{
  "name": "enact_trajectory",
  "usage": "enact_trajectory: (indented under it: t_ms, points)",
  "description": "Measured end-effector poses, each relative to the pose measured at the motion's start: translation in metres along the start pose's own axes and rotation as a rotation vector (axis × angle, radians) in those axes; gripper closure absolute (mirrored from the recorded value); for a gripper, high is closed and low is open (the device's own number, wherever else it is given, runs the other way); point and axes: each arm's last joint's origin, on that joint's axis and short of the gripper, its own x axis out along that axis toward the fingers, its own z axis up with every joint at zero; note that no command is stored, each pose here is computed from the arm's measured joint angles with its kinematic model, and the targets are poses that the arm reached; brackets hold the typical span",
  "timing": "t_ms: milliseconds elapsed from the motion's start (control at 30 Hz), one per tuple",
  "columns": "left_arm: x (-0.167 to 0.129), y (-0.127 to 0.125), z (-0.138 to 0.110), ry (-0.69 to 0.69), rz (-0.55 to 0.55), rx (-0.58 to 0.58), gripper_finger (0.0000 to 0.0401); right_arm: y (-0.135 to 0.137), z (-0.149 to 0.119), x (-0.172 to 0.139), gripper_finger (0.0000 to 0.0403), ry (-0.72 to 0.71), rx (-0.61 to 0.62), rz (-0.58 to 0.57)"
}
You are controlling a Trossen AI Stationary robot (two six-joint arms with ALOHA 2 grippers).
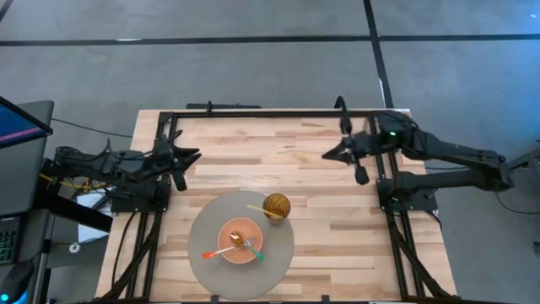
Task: Pick & Place Utensil
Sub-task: Return to Home Position
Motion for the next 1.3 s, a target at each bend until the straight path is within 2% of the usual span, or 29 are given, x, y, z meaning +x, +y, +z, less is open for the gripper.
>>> enact_trajectory:
  t_ms: [100, 300, 433, 600, 733, 900, 1000, 1167, 1300]
  points:
    - [-0.002, 0.003, -0.012, -0.032, -0.014, -0.003, 0.0320, 0.009, -0.020, -0.017, 0.0399, -0.062, 0.017, -0.066]
    - [0.000, 0.000, -0.033, -0.172, -0.226, 0.068, 0.0320, 0.027, -0.059, -0.040, 0.0399, -0.096, 0.040, -0.089]
    - [-0.001, 0.002, -0.045, -0.213, -0.253, 0.083, 0.0320, 0.037, -0.078, -0.046, 0.0399, -0.110, 0.137, -0.076]
    - [-0.005, 0.005, -0.053, -0.255, -0.318, 0.063, 0.0320, 0.050, -0.107, -0.049, 0.0398, -0.139, 0.140, -0.045]
    - [-0.009, 0.008, -0.053, -0.306, -0.324, 0.039, 0.0320, 0.056, -0.122, -0.053, 0.0400, -0.226, 0.118, -0.058]
    - [-0.004, 0.006, -0.064, -0.315, -0.316, 0.037, 0.0320, 0.060, -0.139, -0.057, 0.0402, -0.259, 0.161, -0.113]
    - [-0.001, 0.007, -0.070, -0.322, -0.264, 0.030, 0.0320, 0.061, -0.143, -0.060, 0.0402, -0.290, 0.188, -0.172]
    - [0.002, 0.006, -0.074, -0.335, -0.237, 0.017, 0.0320, 0.059, -0.158, -0.052, 0.0402, -0.281, 0.231, -0.233]
    - [0.003, 0.006, -0.078, -0.334, -0.236, 0.017, 0.0320, 0.057, -0.173, -0.047, 0.0403, -0.261, 0.283, -0.327]
